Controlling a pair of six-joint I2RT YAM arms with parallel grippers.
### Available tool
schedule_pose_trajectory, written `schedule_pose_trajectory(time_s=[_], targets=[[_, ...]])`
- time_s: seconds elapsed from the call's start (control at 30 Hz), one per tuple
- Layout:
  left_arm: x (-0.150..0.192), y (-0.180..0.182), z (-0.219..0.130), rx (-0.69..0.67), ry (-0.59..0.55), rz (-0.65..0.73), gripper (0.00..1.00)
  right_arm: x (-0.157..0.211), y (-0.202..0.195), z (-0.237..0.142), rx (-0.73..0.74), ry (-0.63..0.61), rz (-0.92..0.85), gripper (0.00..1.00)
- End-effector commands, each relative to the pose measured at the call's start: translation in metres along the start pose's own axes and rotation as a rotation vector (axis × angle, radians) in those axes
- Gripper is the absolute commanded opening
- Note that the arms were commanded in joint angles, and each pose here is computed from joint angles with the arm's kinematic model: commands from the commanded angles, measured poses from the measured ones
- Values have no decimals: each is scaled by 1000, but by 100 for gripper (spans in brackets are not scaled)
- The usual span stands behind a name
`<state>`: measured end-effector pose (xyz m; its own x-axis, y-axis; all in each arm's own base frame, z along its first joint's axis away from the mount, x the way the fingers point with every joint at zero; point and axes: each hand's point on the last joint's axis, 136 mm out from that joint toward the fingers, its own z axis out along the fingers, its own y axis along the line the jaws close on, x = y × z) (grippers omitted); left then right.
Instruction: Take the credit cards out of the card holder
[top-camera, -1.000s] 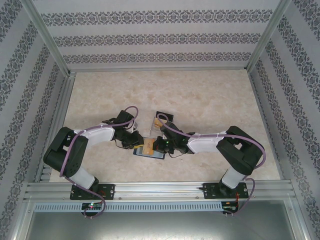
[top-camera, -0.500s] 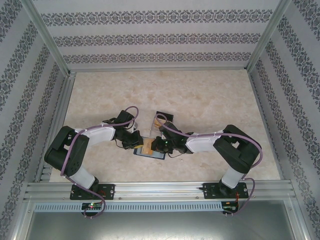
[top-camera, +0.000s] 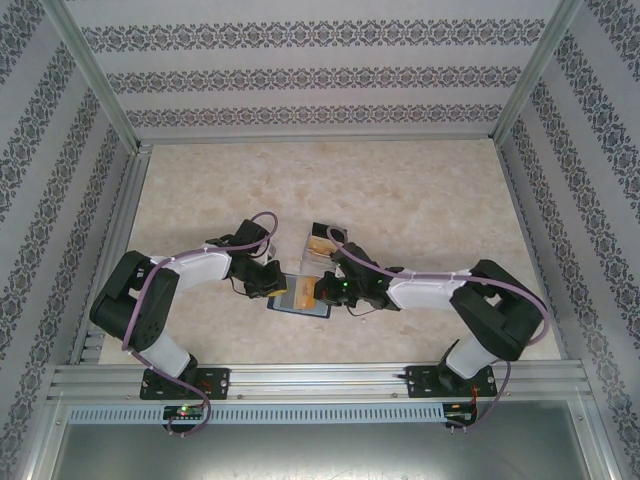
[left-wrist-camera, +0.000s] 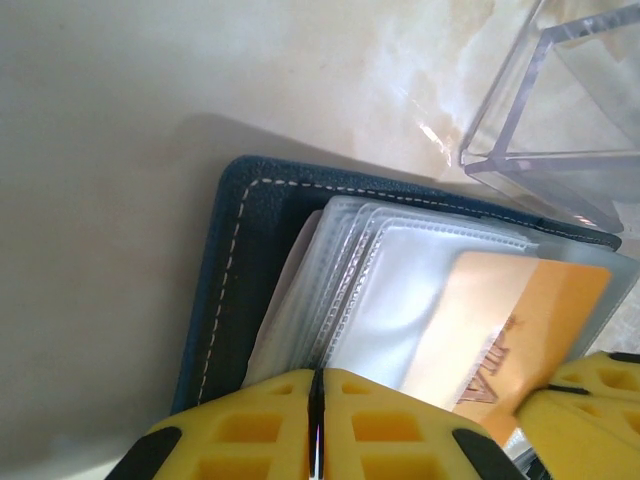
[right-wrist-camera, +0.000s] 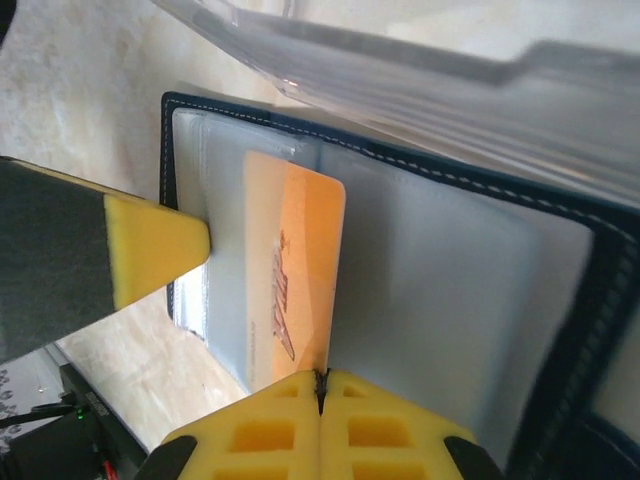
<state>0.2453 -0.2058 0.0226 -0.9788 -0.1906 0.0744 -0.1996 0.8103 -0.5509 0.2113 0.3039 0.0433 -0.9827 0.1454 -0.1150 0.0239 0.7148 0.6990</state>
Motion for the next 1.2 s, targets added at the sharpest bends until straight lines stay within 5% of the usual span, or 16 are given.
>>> schedule_pose_trajectory(time_s=[0.0,0.43,0.57,0.73,0.77,1.17], targets=[[10,29,5,-115,38,-35,12,-3,-7,-19,41,-19,-44,0],[-5,2,-15,-59,-25,5,21,-16,36,-99,209,38,-501,0],[-13,-17,-35,-24,-82,34,48,-37,51,-117,301,34,-723,0],[-20,-25,-67,-36,-177,41,97,-68,65,-124,410,54,-963,0],[-20,-24,-72,-43,-194,39,99,-73,66,-123,433,66,-987,0],[-17,-9,-112,-71,-312,0,99,-112,43,-83,644,285,-1209,0]])
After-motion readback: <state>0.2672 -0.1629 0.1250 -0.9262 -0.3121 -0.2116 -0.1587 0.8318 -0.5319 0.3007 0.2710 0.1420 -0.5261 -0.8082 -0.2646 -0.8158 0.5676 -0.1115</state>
